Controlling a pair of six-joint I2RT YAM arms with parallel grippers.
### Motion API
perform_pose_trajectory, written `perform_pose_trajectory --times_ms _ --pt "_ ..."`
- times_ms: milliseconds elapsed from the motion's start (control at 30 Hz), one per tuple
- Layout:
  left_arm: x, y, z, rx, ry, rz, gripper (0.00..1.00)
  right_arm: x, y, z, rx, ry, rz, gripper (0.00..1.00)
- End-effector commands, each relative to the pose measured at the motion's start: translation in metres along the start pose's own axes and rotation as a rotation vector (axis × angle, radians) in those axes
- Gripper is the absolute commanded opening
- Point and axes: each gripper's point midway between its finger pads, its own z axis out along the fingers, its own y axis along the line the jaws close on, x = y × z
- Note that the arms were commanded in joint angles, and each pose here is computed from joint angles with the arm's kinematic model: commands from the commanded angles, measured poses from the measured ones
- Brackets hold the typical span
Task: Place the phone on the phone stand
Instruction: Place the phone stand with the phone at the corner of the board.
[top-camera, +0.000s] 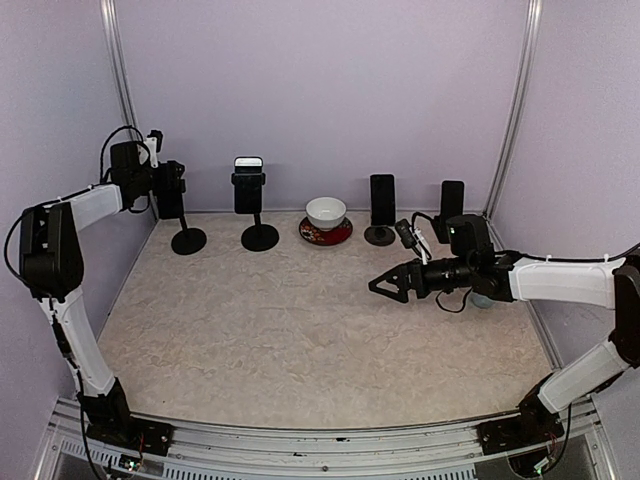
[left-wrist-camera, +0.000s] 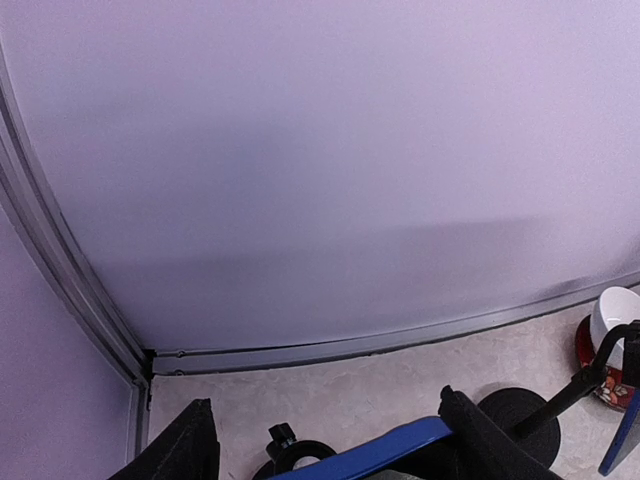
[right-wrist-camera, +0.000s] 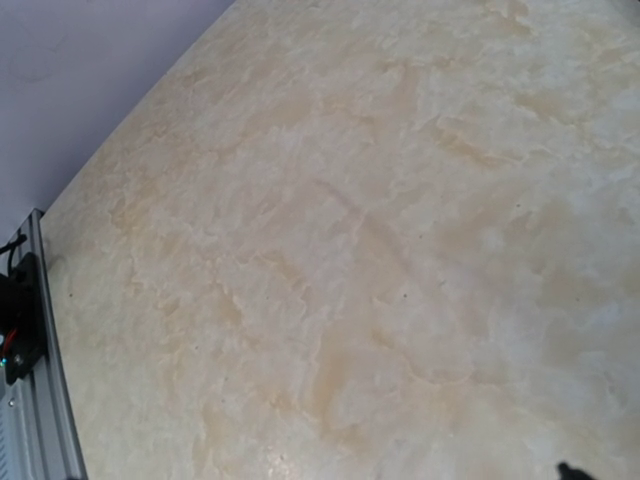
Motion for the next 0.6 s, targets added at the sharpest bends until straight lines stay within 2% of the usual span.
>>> perform_pose_trajectory --times_ms 0,367,567 --pt "-0.078 0.002 -0.016 -0.003 -0.226 0.049 0.71 0.001 -0.006 0.0 0.009 -0.001 0.017 1.0" --pt "-0.086 0.003 -0.026 -0.024 -0.245 0.039 0.85 0.001 -0.006 -0.001 0.01 -0.003 0.017 1.0" --pt "-0.103 0.001 -0.042 -0.023 -0.291 0.017 0.98 0.001 -0.006 -0.002 0.014 -0.006 0.014 1.0"
